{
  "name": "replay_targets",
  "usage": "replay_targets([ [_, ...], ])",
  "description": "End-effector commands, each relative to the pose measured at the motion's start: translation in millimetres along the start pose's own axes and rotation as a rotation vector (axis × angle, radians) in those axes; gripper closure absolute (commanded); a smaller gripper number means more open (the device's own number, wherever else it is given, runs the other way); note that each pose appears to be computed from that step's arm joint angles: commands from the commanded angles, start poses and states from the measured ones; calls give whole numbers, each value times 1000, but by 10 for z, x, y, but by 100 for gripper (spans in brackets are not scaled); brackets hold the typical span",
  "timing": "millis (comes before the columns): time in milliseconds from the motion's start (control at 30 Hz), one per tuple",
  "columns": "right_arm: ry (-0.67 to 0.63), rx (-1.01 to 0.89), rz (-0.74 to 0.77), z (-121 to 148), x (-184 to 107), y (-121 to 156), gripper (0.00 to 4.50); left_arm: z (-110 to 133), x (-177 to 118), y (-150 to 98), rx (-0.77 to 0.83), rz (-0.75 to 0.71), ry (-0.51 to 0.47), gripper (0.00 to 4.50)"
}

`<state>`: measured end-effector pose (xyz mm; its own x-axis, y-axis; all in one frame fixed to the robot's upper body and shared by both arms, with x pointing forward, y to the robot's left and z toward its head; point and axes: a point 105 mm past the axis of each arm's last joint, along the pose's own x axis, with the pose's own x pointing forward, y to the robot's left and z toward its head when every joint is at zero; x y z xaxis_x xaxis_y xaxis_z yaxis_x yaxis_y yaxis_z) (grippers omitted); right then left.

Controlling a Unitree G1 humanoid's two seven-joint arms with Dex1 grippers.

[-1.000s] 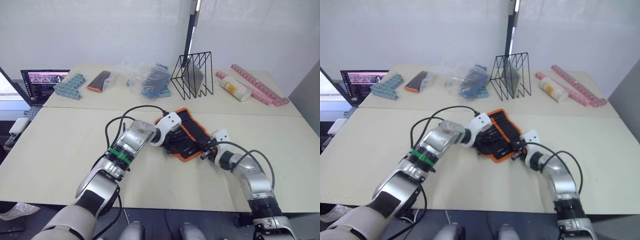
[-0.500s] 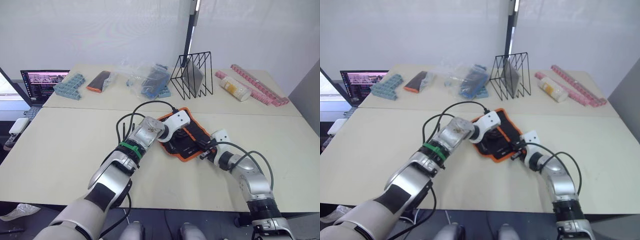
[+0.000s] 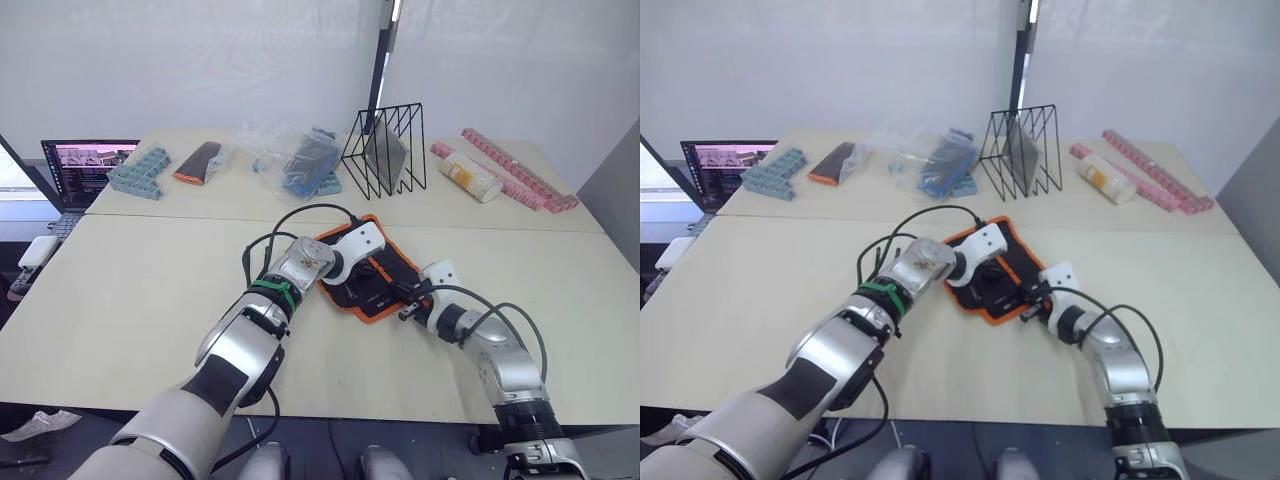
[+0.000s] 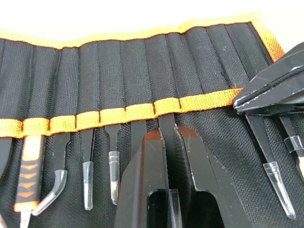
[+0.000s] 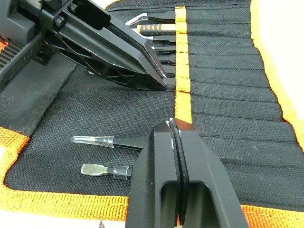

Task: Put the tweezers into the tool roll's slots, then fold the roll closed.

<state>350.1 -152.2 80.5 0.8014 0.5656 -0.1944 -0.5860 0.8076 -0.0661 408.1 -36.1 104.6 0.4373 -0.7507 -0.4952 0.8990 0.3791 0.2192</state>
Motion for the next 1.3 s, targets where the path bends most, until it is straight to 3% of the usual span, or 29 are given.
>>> replay_targets([
  [33, 111, 47, 17, -299, -12, 86, 450, 180, 17, 22, 27, 30, -55, 448],
  [233, 115, 48, 15, -303, -16, 74, 450, 139, 14, 53, 11, 53, -59, 448],
  [467, 116, 46, 23, -302, -10, 84, 450, 116, -104, 169, 8, 59, -59, 208],
  [667, 123, 39, 29, -290, -63, 72, 450, 139, -565, 338, 9, 44, -68, 12],
  [833, 81, 45, 12, -180, -84, -22, 450, 293, -1153, 314, -39, 62, -133, 12],
  [967, 57, 45, 6, -112, -57, -81, 450, 168, -1532, 332, -79, 133, -124, 12],
  [1133, 95, 51, 28, -234, 23, -42, 450, -227, -2040, 398, -190, 299, -110, 12],
  [1300, 67, 66, 16, -145, 33, -134, 450, -699, -2497, 291, -243, 469, -70, 12],
])
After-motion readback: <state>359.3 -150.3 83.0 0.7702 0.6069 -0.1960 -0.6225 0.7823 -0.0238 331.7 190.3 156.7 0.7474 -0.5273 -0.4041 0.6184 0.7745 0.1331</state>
